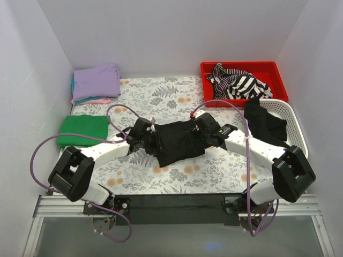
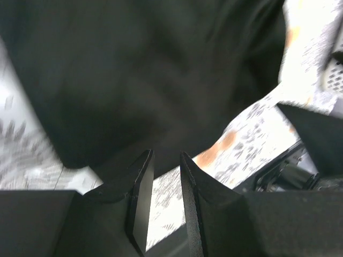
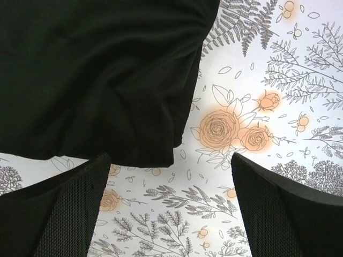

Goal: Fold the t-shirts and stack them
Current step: Fold the tshirt

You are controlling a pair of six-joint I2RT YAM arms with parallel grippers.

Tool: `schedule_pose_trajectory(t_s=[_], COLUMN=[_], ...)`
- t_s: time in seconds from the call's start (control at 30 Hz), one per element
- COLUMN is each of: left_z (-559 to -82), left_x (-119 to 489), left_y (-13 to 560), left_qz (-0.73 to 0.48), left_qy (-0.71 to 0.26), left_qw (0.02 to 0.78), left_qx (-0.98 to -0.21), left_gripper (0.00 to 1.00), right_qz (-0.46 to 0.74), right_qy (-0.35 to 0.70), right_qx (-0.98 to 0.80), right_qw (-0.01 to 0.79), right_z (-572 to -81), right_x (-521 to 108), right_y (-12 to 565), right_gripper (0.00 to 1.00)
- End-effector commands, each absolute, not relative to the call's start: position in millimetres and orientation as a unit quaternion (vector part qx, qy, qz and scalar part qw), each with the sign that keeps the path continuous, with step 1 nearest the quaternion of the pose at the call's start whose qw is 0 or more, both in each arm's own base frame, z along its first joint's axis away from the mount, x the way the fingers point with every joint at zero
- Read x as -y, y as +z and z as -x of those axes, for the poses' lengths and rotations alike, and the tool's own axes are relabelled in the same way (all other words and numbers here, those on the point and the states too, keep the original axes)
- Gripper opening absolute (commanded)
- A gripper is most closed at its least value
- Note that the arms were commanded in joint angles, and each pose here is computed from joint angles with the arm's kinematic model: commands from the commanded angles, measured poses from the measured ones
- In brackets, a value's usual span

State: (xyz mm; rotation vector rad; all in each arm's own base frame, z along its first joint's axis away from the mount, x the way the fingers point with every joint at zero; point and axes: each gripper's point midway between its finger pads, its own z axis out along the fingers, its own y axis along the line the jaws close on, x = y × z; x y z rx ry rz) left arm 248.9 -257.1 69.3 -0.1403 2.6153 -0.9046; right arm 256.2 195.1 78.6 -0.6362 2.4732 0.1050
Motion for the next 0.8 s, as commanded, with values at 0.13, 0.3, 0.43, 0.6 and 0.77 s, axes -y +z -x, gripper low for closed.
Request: schedule_pose_trajectory(t_s=[0.13,0.3,0.43,0.6,0.77], left_z=[-233,-226,-222,-216,-216], left_x=[264,273,272,255,236], left_y=[80,70,59,42,28], left_qz=[0.067,0.06,0.054,0.052,0.048], left_qy=[-0.35,-0.343,-0.328,-0.273,-0.215], left_qw=[0.189,0.174,0.164,0.156,0.157], left_qx=[-0.915,-0.921,-0.929,-0.948,-0.963], left_gripper=[0.25,0.25,0.25,0.25,0.24], right_qz=[0.231,0.234,0.232,0.226,0.215], right_qy=[0.054,0.049,0.036,0.004,-0.029], right_qx=[-0.929,-0.931,-0.934,-0.941,-0.948], right_qw=[0.282,0.275,0.27,0.25,0.233], right_z=[-261,-261,-263,-259,-256], right_x=[-206,-207,-203,-191,-173], right_y=[65,56,49,33,21], right_gripper=[0.98,0.98,0.98,0.98,0.98])
